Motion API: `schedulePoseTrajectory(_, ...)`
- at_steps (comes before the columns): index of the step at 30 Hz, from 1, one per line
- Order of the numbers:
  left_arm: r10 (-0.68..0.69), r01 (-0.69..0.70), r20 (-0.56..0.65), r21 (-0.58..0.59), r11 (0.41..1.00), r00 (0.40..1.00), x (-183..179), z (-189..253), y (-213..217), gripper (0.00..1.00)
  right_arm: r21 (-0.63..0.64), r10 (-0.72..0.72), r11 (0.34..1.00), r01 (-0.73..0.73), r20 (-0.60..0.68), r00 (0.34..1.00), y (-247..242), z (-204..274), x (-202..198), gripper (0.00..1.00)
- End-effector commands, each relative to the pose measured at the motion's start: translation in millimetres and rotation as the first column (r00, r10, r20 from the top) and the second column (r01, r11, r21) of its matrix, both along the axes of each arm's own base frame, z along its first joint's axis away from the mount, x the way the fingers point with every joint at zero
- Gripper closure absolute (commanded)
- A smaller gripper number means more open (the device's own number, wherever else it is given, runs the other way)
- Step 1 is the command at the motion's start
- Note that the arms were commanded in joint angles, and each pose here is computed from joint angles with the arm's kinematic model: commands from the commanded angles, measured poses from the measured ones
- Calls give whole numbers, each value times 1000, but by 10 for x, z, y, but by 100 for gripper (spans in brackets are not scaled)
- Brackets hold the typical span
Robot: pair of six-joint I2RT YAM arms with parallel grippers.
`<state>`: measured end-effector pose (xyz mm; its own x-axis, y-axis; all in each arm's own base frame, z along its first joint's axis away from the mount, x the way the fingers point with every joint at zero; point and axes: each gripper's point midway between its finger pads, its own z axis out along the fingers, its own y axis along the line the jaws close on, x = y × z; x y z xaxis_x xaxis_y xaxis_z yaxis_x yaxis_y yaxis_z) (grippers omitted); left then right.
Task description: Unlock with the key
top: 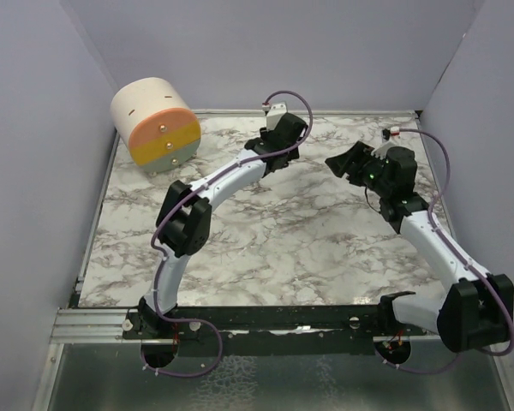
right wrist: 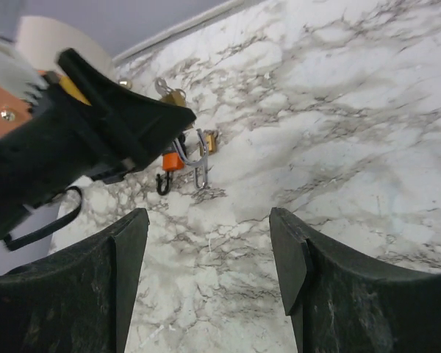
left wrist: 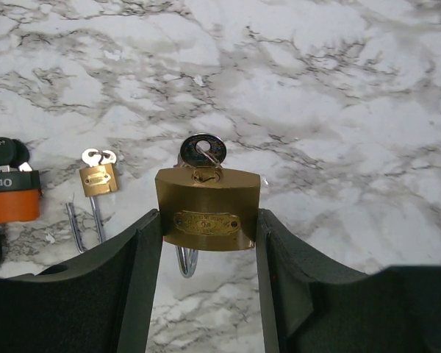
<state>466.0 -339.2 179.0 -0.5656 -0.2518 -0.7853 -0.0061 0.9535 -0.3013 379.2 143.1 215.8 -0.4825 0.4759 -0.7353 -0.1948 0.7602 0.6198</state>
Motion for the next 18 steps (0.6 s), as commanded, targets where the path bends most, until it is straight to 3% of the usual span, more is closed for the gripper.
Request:
schedulePoseTrajectory(1,88,-82,-29,173,982,996,170,-220,169,100,-117,-123,985,127,41,992,-323,155,-81,33)
schedulePoseTrajectory(9,85,-55,-101,268,962,991,212,-653,140,100,-127,-135,981,144,79,988,-386,306,-188,33)
schedulePoseTrajectory(18,45,2,-163,274,962,986,165,-1010,-22,100,-127,-138,981,148,86,987,-399,294,-204,33)
